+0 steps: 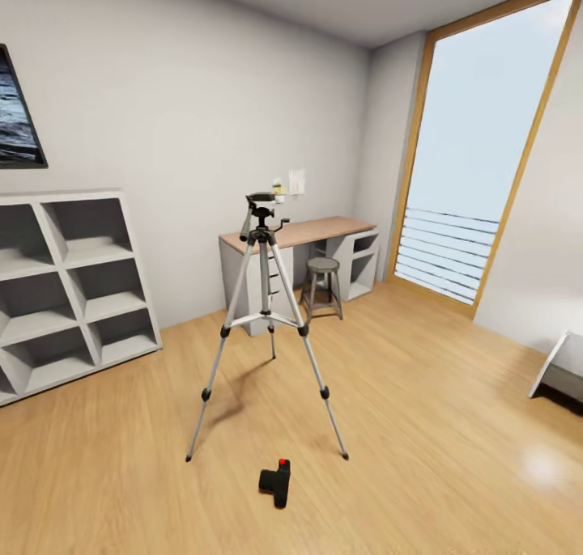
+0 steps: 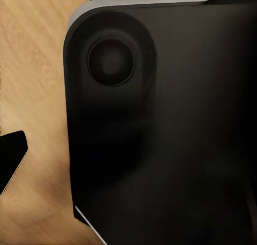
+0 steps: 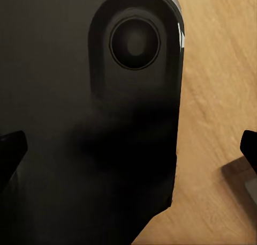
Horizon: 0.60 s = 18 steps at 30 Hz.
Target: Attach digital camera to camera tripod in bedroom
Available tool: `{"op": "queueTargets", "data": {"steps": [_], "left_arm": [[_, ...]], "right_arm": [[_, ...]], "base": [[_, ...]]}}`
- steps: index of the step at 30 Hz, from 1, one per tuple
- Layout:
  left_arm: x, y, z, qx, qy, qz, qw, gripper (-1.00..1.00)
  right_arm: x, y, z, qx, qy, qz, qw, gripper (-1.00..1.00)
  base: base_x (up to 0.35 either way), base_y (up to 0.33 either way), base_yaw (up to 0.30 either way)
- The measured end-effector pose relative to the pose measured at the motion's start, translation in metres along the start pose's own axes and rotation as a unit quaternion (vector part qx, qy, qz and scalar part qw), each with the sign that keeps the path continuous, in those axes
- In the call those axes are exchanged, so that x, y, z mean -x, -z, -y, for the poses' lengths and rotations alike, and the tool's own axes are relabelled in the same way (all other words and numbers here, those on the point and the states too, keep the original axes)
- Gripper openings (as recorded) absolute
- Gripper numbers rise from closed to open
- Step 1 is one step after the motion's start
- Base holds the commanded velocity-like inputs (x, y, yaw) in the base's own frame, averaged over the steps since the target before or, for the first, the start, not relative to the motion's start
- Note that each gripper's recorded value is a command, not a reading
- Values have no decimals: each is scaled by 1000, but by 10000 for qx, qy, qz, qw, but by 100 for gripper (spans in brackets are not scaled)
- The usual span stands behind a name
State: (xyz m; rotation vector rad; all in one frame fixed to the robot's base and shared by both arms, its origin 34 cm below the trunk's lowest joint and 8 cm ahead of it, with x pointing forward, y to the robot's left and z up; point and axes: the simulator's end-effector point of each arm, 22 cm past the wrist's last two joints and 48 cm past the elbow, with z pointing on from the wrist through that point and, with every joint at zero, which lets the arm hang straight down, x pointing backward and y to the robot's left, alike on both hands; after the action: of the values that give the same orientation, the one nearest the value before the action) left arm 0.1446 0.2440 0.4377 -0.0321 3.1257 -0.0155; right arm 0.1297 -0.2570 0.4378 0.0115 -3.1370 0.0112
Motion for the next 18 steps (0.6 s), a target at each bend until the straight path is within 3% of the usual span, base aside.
{"op": "queueTargets", "data": {"steps": [18], "left_arm": [[0, 0, -1, 5, 252, 1, 9997, 100]], "right_arm": [[0, 0, 0, 0, 0, 1, 10000, 100]], "base": [[0, 0, -287]]}}
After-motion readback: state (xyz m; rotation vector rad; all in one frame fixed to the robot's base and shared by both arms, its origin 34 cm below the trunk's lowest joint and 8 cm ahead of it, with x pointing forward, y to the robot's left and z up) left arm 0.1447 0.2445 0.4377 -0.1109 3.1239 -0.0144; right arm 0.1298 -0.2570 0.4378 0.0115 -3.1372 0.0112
